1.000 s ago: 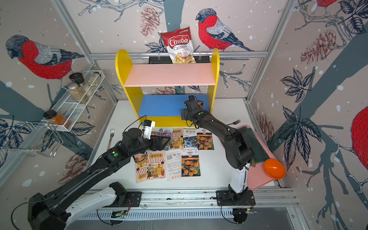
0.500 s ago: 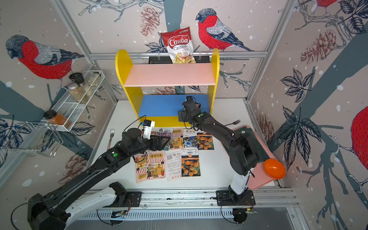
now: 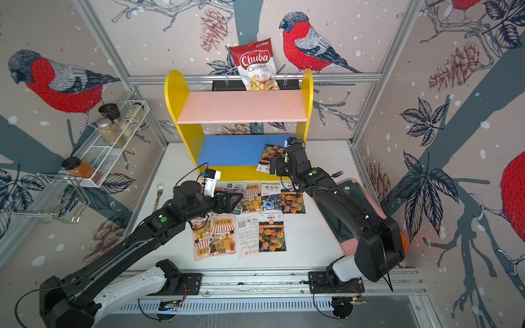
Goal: Take the seed bag off the shelf
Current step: Pick up the seed packet from the shelf.
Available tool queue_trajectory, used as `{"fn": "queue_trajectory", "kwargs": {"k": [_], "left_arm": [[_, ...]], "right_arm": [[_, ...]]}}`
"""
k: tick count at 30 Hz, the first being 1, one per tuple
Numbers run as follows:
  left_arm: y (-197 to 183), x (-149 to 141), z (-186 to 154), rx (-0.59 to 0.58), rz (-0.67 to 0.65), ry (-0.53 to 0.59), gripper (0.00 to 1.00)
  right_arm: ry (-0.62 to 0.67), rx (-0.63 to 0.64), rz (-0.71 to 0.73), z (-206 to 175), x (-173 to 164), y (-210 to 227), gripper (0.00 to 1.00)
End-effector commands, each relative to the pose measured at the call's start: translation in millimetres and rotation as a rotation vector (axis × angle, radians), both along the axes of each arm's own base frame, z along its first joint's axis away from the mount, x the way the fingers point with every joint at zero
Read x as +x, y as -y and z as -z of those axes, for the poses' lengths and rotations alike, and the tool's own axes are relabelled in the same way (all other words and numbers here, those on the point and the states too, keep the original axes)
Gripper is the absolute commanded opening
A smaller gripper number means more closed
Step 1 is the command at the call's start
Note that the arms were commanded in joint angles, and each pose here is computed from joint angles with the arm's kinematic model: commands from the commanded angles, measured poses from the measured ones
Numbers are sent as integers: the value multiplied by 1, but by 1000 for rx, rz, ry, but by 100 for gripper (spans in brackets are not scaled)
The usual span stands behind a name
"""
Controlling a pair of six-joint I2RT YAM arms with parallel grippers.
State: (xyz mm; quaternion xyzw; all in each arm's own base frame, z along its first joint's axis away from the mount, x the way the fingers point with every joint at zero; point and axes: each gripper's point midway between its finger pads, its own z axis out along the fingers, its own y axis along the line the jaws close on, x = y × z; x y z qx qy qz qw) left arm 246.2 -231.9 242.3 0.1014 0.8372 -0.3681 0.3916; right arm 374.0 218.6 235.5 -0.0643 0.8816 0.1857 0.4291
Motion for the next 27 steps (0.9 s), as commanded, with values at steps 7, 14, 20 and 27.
{"fn": "queue_trajectory", "kwargs": {"k": [7, 14, 20, 27], "left_arm": [[-3, -18, -16, 53, 102, 69, 97], [-21, -29, -33, 57, 62, 125, 97], [-36, -37, -43, 59, 26, 157, 97], [-40, -39, -40, 57, 8, 146, 97]], "right_arm": [[-82, 303, -63, 19, -30, 12, 100], [-148, 494, -174, 34, -35, 4, 92], [-181, 593, -198, 45, -25, -4, 83], [-180, 649, -186, 46, -8, -9, 68]]}}
